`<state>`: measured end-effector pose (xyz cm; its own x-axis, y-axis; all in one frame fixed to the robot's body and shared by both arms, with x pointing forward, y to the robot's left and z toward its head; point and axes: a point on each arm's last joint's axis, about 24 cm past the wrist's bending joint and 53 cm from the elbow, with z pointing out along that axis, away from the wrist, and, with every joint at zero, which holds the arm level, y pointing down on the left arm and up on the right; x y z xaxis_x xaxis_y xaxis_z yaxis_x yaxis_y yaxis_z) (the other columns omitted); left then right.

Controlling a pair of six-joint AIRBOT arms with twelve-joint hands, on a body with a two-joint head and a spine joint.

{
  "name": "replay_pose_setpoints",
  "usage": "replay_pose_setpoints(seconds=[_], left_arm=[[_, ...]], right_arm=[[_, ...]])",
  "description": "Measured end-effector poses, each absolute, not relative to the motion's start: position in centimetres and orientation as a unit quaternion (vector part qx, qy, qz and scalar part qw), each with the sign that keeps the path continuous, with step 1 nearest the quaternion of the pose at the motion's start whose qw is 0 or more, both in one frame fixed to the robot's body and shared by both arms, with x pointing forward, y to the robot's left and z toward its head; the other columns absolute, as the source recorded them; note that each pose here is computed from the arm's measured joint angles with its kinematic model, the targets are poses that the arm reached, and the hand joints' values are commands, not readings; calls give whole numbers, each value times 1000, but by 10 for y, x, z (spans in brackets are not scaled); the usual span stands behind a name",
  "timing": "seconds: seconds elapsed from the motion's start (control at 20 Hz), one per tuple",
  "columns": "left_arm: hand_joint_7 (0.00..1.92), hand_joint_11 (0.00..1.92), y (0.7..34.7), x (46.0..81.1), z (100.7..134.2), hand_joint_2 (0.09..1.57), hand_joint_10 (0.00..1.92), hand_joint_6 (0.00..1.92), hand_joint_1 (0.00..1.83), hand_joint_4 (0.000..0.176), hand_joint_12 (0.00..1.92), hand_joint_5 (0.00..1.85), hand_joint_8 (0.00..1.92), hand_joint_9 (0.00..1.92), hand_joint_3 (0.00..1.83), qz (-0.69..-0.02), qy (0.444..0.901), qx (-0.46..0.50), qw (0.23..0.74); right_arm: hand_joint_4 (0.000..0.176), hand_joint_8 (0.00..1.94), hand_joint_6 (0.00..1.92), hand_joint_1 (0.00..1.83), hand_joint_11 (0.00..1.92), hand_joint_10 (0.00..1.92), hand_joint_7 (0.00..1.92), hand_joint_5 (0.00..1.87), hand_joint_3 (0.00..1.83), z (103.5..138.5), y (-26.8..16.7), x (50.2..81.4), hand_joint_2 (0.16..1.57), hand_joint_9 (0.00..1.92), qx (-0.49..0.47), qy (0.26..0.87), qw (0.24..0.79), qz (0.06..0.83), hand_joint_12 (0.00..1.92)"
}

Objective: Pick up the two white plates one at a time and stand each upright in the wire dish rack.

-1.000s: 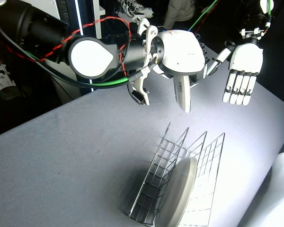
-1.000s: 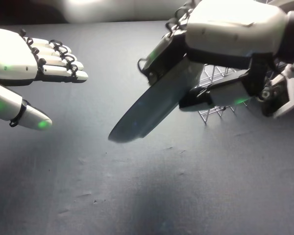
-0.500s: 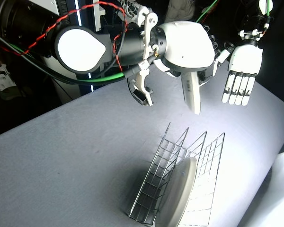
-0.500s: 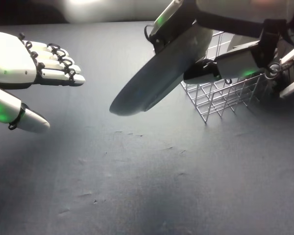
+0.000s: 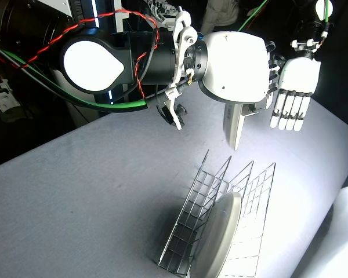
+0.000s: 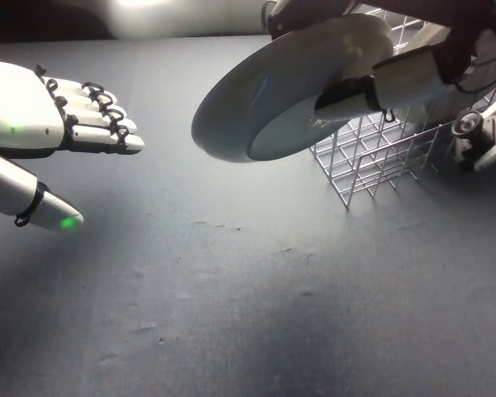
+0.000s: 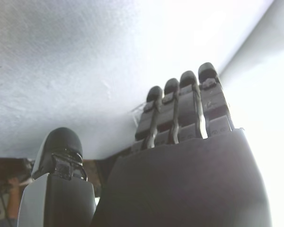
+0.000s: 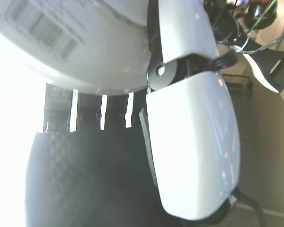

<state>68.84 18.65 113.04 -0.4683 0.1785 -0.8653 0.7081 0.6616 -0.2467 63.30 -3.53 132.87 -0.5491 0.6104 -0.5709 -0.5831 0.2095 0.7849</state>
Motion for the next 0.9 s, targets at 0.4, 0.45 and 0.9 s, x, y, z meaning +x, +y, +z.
replay_pose_setpoints(seconds=[0.4,0.45,0.9], left_arm=[[0,0,186,688,1130,1184,0,0,0,0,0,0,0,0,4,-305,801,278,434],[0,0,186,687,1130,1184,0,0,0,0,0,0,0,0,4,-305,801,278,434],[0,0,180,683,1129,1177,0,0,0,0,0,0,0,0,0,-312,799,283,429]], right_arm=[[0,800,1032,1386,875,983,1105,901,0,1325,-70,642,1081,1025,43,623,487,610,1017],[0,800,1032,1386,875,983,1105,901,0,1325,-72,642,1081,1025,45,624,488,609,1017],[0,764,1003,1388,881,937,1114,956,0,1310,-102,657,1069,1042,66,638,501,581,1023]])
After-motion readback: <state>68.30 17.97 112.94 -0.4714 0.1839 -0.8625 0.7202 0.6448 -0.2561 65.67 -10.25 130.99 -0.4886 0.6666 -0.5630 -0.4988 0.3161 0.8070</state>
